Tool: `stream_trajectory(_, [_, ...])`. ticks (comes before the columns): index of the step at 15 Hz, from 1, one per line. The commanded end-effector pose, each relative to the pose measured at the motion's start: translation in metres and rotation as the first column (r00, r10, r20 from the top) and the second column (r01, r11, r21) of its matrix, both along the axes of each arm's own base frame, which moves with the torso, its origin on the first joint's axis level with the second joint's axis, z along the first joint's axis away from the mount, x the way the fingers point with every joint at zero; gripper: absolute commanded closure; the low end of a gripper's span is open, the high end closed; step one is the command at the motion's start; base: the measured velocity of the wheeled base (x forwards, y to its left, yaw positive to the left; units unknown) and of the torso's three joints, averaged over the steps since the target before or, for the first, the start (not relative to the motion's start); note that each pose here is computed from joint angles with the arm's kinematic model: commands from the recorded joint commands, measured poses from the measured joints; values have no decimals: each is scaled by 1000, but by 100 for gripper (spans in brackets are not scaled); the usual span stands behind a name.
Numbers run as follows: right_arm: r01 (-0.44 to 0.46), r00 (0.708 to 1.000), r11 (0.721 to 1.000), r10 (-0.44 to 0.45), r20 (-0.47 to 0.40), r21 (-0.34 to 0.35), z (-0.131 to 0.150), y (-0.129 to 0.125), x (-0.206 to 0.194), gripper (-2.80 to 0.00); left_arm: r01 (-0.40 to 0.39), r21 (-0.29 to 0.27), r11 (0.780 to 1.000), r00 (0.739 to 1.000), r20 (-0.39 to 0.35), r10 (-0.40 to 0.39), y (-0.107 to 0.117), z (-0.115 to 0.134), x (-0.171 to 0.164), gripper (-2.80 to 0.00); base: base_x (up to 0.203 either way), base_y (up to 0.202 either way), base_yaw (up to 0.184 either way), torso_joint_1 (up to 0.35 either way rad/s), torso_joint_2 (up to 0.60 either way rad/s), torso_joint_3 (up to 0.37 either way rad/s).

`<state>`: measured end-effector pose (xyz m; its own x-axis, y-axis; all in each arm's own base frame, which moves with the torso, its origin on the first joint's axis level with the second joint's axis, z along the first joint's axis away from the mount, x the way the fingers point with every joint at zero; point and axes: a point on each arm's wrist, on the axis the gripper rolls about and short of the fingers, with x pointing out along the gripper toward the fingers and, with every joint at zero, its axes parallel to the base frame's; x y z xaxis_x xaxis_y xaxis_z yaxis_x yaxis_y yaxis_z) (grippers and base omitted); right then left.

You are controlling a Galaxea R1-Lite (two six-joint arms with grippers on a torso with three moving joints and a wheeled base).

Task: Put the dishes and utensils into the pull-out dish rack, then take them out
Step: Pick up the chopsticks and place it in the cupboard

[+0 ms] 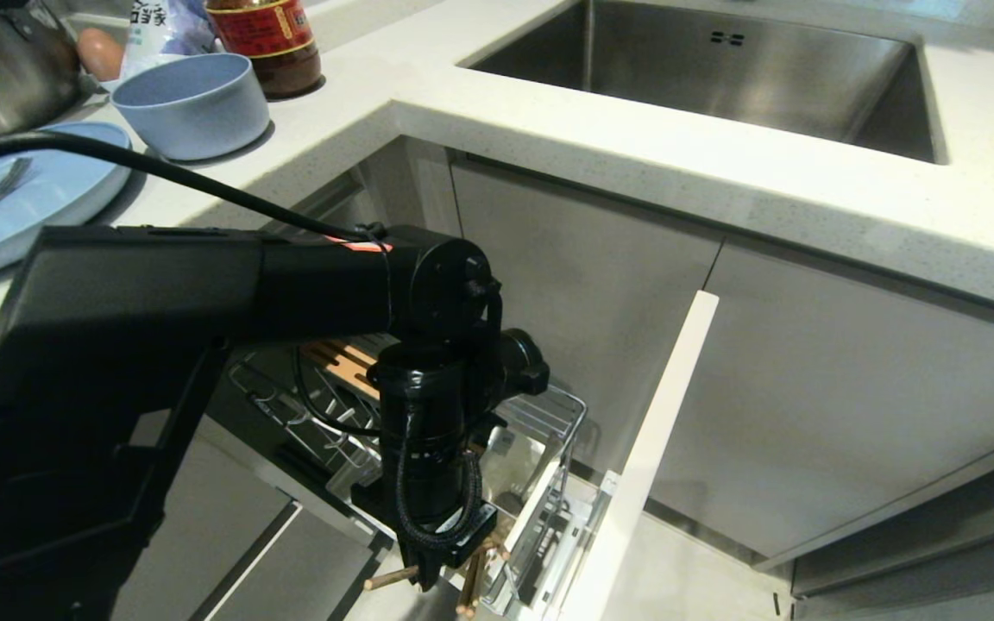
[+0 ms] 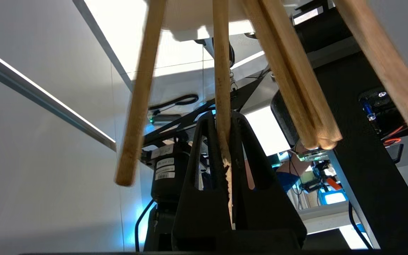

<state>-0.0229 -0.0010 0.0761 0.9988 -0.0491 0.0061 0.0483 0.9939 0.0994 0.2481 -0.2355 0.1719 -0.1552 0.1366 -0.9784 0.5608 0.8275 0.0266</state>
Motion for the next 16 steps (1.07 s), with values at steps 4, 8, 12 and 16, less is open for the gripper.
stream_trajectory(4, [0,1000,1000,0,5,0,0,0,0,0,-6,-1,1000,1000,2,6,2,2,0,-280,0,0,0,0,0,0])
stream_trajectory(8, [0,1000,1000,0,5,0,0,0,0,0,-4,-20,1000,1000,22,5,5,12,-4,-280,0,0,0,0,0,0])
stream_trajectory(12, [0,1000,1000,0,5,0,0,0,0,0,-1,-73,997,997,72,7,14,36,-15,-280,0,0,0,0,0,0])
stream_trajectory(16, [0,1000,1000,0,5,0,0,0,0,0,19,-156,988,988,153,5,30,72,-37,-280,0,0,0,0,0,0])
